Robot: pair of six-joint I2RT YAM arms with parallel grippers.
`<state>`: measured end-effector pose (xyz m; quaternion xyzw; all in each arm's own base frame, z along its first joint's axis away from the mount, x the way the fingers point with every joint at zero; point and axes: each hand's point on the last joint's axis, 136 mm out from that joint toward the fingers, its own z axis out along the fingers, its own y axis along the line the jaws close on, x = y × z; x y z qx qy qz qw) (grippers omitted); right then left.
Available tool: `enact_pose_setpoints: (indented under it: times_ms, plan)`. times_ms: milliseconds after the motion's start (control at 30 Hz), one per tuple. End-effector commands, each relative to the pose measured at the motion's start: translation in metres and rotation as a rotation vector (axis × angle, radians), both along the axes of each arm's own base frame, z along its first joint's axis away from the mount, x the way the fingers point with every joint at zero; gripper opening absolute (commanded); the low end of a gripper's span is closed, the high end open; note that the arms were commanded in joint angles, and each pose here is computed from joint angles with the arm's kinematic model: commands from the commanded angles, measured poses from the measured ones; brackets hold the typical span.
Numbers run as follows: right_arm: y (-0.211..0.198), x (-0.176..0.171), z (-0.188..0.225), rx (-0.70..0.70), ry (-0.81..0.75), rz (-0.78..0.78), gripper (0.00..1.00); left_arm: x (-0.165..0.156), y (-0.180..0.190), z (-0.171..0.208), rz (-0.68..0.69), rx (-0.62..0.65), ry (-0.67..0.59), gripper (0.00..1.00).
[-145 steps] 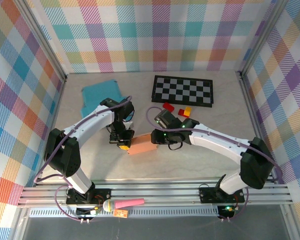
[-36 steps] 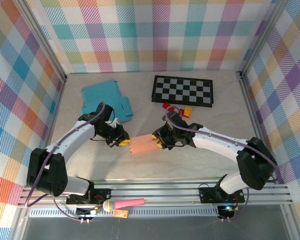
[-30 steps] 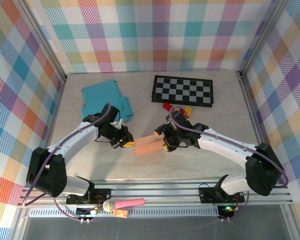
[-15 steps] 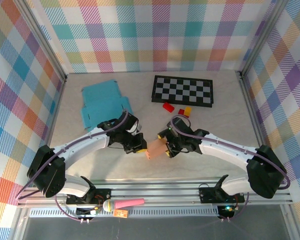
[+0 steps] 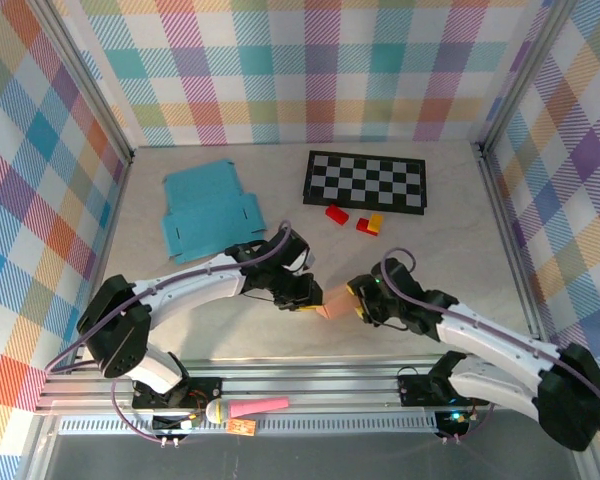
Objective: Fold the paper box
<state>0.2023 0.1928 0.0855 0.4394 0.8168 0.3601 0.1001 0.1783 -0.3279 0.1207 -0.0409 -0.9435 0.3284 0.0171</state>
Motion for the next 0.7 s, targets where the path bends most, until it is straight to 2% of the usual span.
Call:
enact_pose_setpoints:
  times_ms: [0,100,200,333,400,500,600,667]
  plan:
    - [-0.025,0.003,-0.011,-0.06,-0.063,-0.036,0.55,0.002,-0.014,0.012,-0.031,-0.031,-0.034,0.26]
    - [-0.039,0.006,-0.015,-0.094,-0.077,-0.041,0.65,0.005,-0.012,0.009,-0.02,-0.017,-0.038,0.28]
    - [-0.054,-0.007,-0.023,-0.171,0.052,-0.024,0.76,0.005,-0.01,0.002,-0.009,-0.002,-0.016,0.28]
    - [-0.073,-0.028,-0.021,-0.286,0.166,0.006,0.82,0.005,-0.01,-0.007,0.031,0.001,0.02,0.29]
    - [-0.077,-0.035,-0.018,-0.308,0.198,0.012,0.81,0.005,-0.008,-0.017,0.063,0.011,0.063,0.29]
    - [-0.064,-0.028,-0.006,-0.279,0.15,0.084,0.74,0.008,-0.004,-0.024,0.115,0.009,0.096,0.3]
    - [-0.034,-0.025,0.007,-0.271,0.102,0.242,0.7,0.022,0.011,-0.022,0.201,-0.014,0.09,0.31]
    - [-0.014,-0.033,0.014,-0.358,0.106,0.39,0.7,0.036,0.033,-0.016,0.265,-0.001,0.051,0.32]
